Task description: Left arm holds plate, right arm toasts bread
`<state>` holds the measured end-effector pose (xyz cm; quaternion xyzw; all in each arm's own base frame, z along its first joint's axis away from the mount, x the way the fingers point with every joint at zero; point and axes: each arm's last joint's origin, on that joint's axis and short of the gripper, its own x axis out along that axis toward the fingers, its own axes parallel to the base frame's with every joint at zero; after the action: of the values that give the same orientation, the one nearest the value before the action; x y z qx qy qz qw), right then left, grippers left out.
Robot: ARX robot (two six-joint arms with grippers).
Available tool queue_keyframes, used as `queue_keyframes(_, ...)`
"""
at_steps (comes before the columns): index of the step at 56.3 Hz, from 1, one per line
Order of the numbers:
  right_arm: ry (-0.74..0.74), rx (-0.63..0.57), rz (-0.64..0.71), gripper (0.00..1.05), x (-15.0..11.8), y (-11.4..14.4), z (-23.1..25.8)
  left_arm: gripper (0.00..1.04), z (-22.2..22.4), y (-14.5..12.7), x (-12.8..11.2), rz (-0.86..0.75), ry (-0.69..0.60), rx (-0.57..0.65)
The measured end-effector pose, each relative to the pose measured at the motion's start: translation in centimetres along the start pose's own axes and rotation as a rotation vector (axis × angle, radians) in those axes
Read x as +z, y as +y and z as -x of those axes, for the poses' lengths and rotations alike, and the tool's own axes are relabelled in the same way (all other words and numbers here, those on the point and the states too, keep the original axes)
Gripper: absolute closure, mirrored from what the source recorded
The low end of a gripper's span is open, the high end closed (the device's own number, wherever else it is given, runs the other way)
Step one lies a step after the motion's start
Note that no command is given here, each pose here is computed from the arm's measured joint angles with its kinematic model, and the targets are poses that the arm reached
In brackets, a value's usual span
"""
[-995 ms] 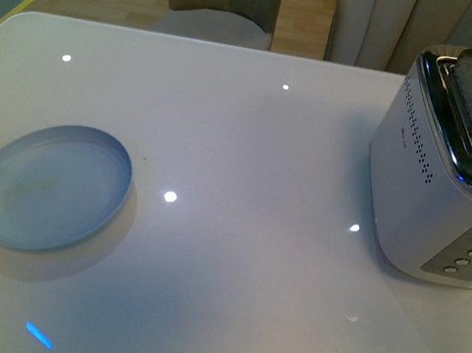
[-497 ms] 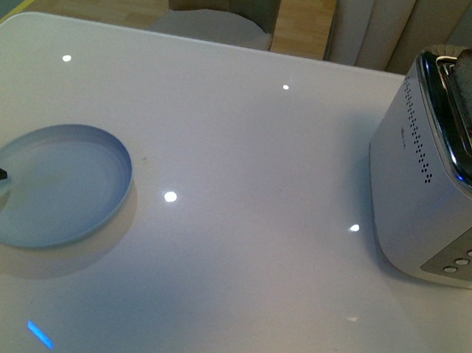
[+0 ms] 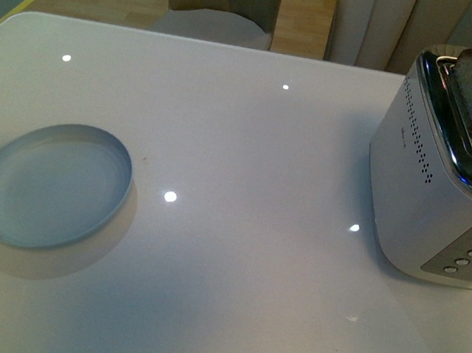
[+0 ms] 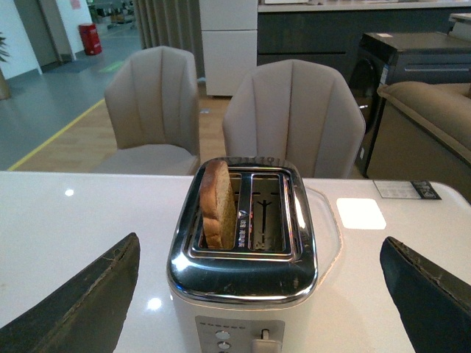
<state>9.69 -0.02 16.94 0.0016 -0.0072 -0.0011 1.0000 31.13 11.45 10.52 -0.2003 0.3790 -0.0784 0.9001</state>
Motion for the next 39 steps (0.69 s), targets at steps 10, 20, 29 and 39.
queue_keyframes(10, 0.000, 0.000, 0.000, 0.09, 0.0, 0.0, 0.0, 0.07, 7.5, -7.5, -0.9, -0.077, -0.146, -0.049)
queue_keyframes(20, 0.000, 0.000, 0.000, 0.09, 0.0, 0.0, 0.0, 0.07, 11.4, -11.7, -3.2, -0.107, -0.217, -0.056)
queue_keyframes(29, 0.000, 0.000, 0.000, 0.09, 0.0, 0.0, 0.0, 0.41, 12.5, -12.7, -6.4, -0.367, -0.752, 0.154)
queue_keyframes(39, 0.000, 0.000, 0.000, 0.09, 0.0, 0.0, 0.0, 0.72, 12.8, -13.0, -8.2, -0.388, -0.783, 0.172)
